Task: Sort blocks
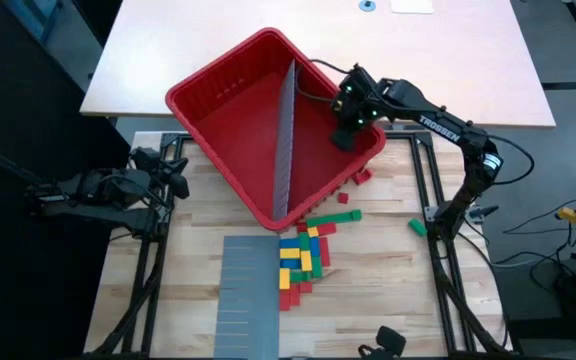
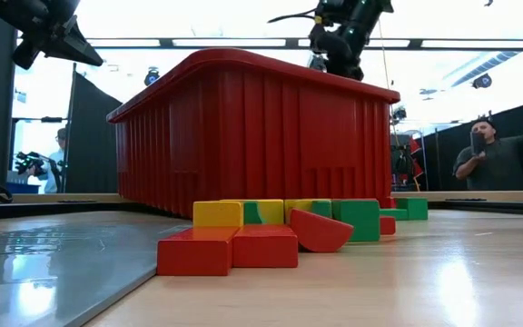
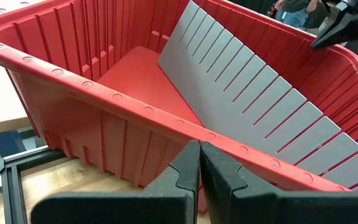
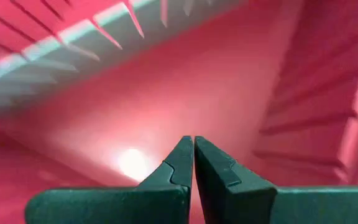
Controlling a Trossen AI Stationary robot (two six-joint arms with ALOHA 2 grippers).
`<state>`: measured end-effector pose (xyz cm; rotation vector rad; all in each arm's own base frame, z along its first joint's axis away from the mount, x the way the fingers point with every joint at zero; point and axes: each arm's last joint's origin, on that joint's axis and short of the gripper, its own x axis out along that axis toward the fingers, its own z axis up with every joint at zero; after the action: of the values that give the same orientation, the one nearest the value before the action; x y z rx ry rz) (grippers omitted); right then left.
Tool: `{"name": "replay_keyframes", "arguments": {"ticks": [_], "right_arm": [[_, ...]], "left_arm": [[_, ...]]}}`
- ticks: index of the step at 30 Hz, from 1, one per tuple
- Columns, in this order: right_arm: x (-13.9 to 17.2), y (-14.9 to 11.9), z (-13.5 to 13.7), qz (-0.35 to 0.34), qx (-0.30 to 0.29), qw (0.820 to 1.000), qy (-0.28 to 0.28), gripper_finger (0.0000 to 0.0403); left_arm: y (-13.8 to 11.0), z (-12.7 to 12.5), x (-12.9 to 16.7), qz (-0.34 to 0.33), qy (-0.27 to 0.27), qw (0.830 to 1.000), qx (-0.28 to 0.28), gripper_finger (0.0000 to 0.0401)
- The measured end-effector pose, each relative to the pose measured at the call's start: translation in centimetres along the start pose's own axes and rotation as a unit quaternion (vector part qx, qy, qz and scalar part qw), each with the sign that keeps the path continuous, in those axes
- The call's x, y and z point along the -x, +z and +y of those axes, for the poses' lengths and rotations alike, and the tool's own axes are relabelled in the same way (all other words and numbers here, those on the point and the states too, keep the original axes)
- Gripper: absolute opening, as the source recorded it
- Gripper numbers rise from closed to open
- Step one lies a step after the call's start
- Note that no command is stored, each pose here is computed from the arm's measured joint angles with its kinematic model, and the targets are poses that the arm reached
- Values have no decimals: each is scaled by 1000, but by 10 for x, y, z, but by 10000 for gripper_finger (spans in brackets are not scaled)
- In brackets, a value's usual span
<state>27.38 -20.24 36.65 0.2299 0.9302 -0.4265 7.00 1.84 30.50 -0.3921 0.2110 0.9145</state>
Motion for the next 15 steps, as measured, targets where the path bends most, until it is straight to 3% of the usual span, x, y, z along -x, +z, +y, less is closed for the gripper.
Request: {"name": "replay_keyframes", "arguments": {"ticks": [8,15], "right_arm": [[2,19,-1,-98,-56,993,21,0],[3,23,-2,-118,-86,989,25,0]], "left_arm": [[0,0,0,0,0,1000,0,0],[0,0,0,0,0,1000,-13,0]]}}
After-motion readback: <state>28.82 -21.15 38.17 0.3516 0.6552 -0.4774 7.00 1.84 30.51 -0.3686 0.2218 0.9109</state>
